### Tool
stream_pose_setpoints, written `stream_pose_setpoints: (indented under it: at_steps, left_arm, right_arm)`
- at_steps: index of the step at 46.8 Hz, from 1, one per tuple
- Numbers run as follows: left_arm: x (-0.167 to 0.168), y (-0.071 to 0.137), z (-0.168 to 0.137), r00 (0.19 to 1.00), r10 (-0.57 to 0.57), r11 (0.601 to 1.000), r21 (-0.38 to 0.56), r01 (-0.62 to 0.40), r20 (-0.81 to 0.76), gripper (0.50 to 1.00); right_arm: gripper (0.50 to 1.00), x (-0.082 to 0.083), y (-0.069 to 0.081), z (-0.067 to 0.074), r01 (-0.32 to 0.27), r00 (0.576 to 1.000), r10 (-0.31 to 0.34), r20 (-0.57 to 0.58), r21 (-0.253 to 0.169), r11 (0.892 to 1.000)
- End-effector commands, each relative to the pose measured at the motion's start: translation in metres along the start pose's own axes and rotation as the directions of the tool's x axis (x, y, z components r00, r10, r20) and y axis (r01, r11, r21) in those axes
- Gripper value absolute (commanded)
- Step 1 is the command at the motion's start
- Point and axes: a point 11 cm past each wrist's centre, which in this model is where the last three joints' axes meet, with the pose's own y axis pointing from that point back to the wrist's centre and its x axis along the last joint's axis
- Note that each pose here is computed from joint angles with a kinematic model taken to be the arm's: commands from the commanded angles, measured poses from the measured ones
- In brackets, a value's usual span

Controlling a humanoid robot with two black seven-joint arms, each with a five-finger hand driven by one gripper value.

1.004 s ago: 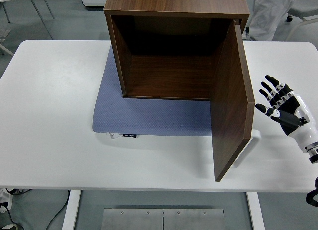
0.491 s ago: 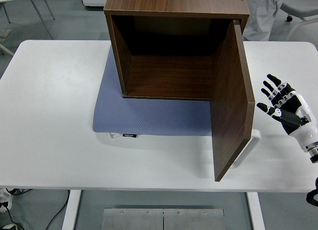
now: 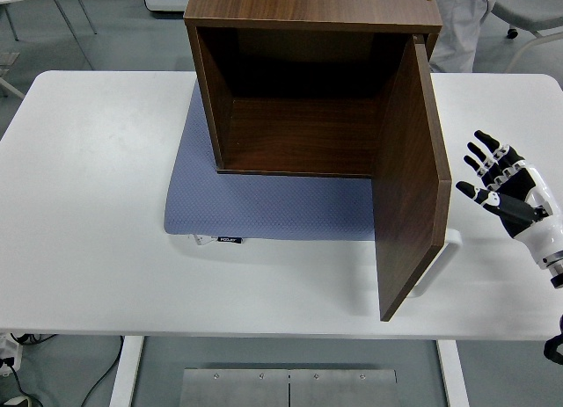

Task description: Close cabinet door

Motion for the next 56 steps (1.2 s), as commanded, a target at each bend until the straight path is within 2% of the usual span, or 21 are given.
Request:
stream_pose_setpoints:
  at_steps: [1,12,20,43,51,56]
  left_arm:
    - [0.0,0.0,0.0,1.0,0.001,1.0,0.0,-0.001,0.0,1.0]
    - [0.0,0.0,0.0,1.0,0.001,1.0,0.0,-0.001,0.0,1.0]
    - [0.0,0.0,0.0,1.0,-0.001,1.0,0.0,0.001,0.0,1.0]
    - [0.0,0.0,0.0,1.0,-0.001,1.0,0.0,0.001,0.0,1.0]
    - [0.0,0.0,0.0,1.0,0.001,1.0,0.0,-0.001,0.0,1.0]
    - [0.0,0.0,0.0,1.0,-0.001,1.0,0.0,0.001,0.0,1.0]
  right_arm:
    - [1.0,0.002,0.0,-0.002,-0.001,1.0,0.001,-0.008,-0.001,1.0]
    - [1.0,0.003,0.01,0.005,-0.011,1.0,0.011,-0.004,-0.024,1.0]
    - [1.0,0.006,0.007,-0.001,-0.012,1.0,0.011,-0.013,-0.011,1.0]
    - [1.0,0.011,0.011,-0.002,-0.013,1.0,0.012,-0.026,-0.021,1.0]
    - [1.0,0.02,0.014,-0.012,-0.005,0.998,0.004,-0.057,-0.021,1.0]
    - [1.0,0.02,0.018,-0.018,0.017,0.998,-0.019,-0.066,-0.024,1.0]
